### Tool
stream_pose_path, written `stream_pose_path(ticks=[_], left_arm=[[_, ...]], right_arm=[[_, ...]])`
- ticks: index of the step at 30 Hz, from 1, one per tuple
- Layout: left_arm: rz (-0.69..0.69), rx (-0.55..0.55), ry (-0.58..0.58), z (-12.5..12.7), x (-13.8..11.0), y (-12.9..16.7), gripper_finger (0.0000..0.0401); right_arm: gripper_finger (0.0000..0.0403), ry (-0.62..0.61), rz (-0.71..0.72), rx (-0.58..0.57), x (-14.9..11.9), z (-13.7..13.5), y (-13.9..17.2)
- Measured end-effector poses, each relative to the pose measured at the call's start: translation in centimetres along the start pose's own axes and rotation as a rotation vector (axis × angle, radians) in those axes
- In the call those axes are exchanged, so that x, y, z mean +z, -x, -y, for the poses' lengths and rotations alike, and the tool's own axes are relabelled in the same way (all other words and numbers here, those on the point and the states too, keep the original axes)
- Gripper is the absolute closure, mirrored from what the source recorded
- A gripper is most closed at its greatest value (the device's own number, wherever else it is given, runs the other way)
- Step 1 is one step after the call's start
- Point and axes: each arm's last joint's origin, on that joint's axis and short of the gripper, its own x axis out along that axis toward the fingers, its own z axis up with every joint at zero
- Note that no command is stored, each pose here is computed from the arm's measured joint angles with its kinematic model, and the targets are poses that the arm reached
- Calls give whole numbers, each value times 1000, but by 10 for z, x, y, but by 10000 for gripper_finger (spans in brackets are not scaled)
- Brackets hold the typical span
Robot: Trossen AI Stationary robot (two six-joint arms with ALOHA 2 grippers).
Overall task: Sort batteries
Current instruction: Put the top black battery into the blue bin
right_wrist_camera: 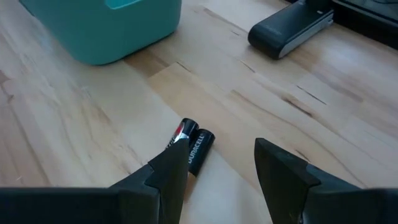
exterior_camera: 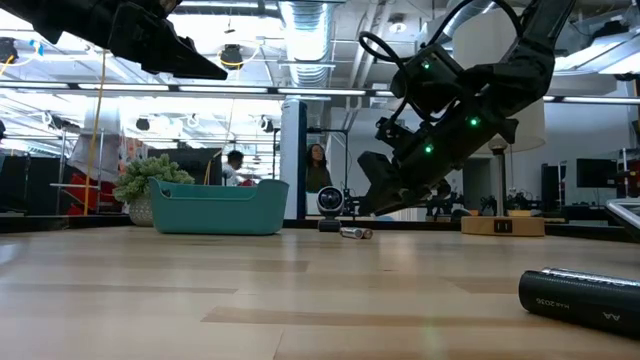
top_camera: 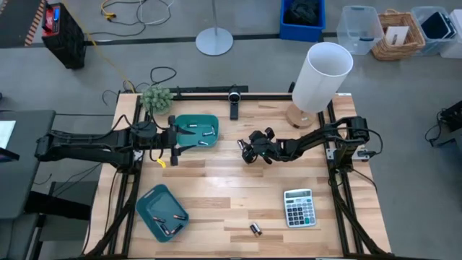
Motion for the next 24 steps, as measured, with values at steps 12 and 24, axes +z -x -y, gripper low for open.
stream_pose_path(ticks=[12, 24], left_arm=[[0, 0, 2, 0, 0, 0, 195], [-1, 0, -1, 0, 0, 0, 195]], right_arm=[[202, 8, 3, 5, -2, -4, 3], [202, 16, 10, 21, -6, -13, 9]])
